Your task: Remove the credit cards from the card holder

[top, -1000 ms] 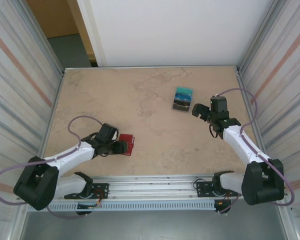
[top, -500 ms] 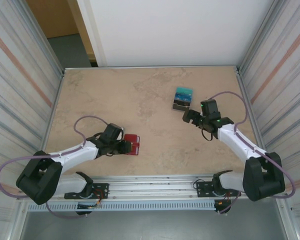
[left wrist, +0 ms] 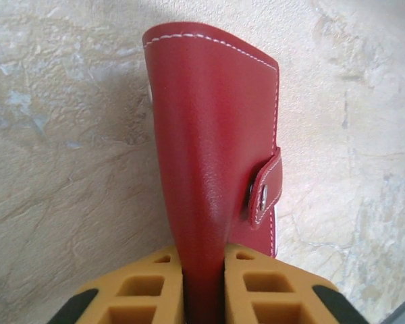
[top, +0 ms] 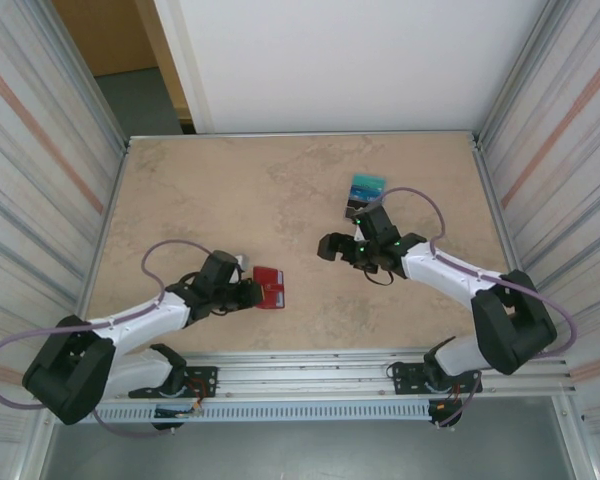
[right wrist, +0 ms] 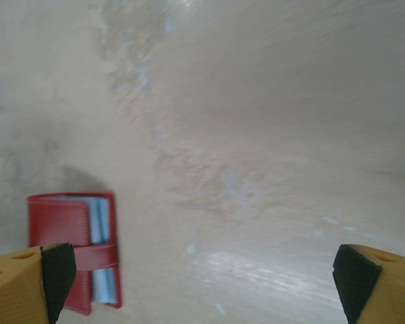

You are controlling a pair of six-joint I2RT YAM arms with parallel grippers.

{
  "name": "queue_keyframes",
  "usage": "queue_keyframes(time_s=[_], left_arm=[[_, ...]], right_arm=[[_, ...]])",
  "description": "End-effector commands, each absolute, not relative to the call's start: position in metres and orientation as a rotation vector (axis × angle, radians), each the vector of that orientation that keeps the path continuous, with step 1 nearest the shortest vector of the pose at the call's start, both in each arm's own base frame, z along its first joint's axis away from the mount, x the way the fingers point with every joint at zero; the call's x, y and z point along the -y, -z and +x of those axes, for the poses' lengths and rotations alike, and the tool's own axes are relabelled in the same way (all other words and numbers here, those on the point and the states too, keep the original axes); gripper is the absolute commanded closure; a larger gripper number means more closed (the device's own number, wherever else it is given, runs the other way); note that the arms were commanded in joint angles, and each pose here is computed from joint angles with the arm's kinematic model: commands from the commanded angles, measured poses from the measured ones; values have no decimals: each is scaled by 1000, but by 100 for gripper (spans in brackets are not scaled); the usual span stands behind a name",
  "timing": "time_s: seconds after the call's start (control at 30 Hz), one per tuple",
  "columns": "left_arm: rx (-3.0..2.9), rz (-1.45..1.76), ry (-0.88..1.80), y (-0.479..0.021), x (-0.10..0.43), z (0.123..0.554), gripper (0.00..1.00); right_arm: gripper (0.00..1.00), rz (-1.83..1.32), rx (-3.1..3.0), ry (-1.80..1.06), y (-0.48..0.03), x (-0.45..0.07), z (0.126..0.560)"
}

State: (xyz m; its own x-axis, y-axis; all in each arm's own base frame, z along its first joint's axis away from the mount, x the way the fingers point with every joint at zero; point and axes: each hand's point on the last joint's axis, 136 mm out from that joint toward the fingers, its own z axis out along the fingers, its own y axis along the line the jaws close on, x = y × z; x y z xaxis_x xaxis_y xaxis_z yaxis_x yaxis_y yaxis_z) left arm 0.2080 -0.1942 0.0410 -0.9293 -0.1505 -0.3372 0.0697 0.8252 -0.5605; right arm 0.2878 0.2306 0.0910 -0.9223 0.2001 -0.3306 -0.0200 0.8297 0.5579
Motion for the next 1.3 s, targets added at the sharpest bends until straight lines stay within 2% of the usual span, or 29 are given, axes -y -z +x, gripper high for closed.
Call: queue_keyframes(time_s=[0.0, 0.13, 0.3, 0.67, 0.9, 1.07, 1.27], left_arm=[[-2600, -92, 903, -46, 199, 206, 88], [-2531, -95, 987, -59, 207, 210, 96], [-2422, -29, 1086, -86, 219, 217, 98], [-2266, 67, 1186, -130, 229, 219, 99], [-2236, 91, 1215, -142, 233, 220, 99], [-2236, 88, 1207, -141, 233, 222, 97], [-2228, 88, 1222, -143, 238, 226, 89]], right_arm=[[3, 107, -2600, -1033, -104, -270, 288], [5, 62, -2598, -1152, -102, -293, 284], [4, -40, -2592, -1259, -102, -325, 277], [4, -193, -2528, -1413, -119, -362, 273], [9, -228, -2502, -1459, -129, -370, 272], [19, -246, -2489, -1470, -133, -373, 270], [43, -240, -2474, -1506, -136, -377, 269]])
